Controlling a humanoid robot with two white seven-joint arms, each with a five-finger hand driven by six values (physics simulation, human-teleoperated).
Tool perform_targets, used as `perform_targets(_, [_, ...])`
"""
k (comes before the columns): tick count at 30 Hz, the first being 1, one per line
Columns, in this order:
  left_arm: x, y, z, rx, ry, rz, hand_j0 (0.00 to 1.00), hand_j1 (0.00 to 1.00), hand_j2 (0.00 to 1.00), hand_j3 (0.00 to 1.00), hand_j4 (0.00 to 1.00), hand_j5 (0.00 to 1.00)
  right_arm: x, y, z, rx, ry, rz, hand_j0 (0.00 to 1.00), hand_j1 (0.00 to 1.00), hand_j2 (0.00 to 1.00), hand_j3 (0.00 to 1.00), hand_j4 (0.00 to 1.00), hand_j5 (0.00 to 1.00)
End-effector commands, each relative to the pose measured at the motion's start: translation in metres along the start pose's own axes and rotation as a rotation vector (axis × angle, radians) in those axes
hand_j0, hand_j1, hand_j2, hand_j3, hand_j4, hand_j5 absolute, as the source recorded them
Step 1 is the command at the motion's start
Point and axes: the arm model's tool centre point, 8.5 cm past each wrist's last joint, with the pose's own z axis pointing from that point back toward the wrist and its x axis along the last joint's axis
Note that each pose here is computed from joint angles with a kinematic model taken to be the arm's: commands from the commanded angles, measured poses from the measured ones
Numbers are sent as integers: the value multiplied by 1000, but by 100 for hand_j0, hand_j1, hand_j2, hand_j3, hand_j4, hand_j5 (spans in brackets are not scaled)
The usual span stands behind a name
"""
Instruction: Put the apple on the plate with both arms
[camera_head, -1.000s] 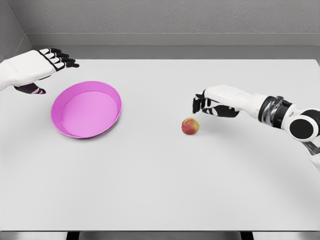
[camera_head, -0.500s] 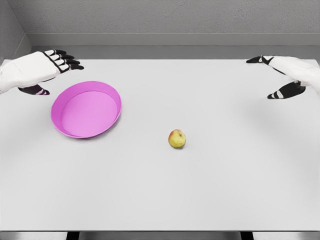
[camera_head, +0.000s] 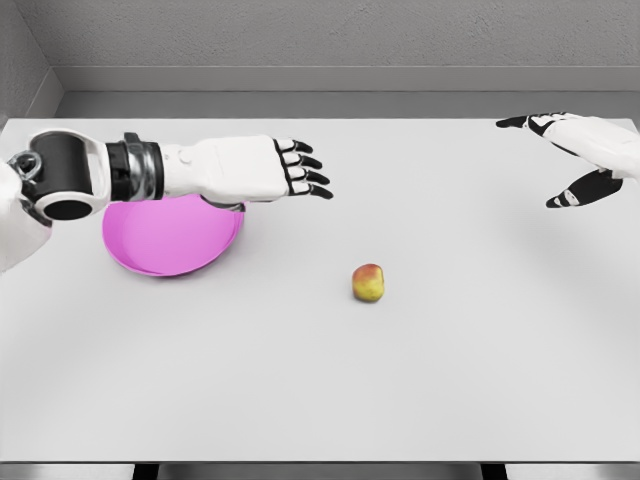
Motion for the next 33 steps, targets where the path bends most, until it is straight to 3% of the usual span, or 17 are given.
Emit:
perform_targets(1, [27, -6, -33, -32, -99, 6, 100, 100, 100, 100, 100, 100, -1, -2, 2, -2, 3, 3, 100, 100, 100, 100, 100, 100])
perform_targets(8, [51, -4, -67, -96, -205, -18, 100, 100, 100, 100, 100, 100, -4, 2, 2, 7, 12, -3, 100, 100, 100, 100, 100, 100])
perform_targets(13, [66, 3, -84, -68, -256, -4, 100, 100, 100, 100, 100, 100, -4, 3, 3, 10, 13, -4, 100, 100, 100, 100, 100, 100])
perform_targets(19, [72, 3, -91, -83, -273, -18, 100, 100, 100, 100, 100, 100, -5, 4, 3, 13, 17, -5, 100, 100, 100, 100, 100, 100])
perform_targets(33, [75, -10, -117, -180, -249, -104, 100, 100, 100, 100, 100, 100, -5, 4, 3, 13, 16, -5, 100, 100, 100, 100, 100, 100])
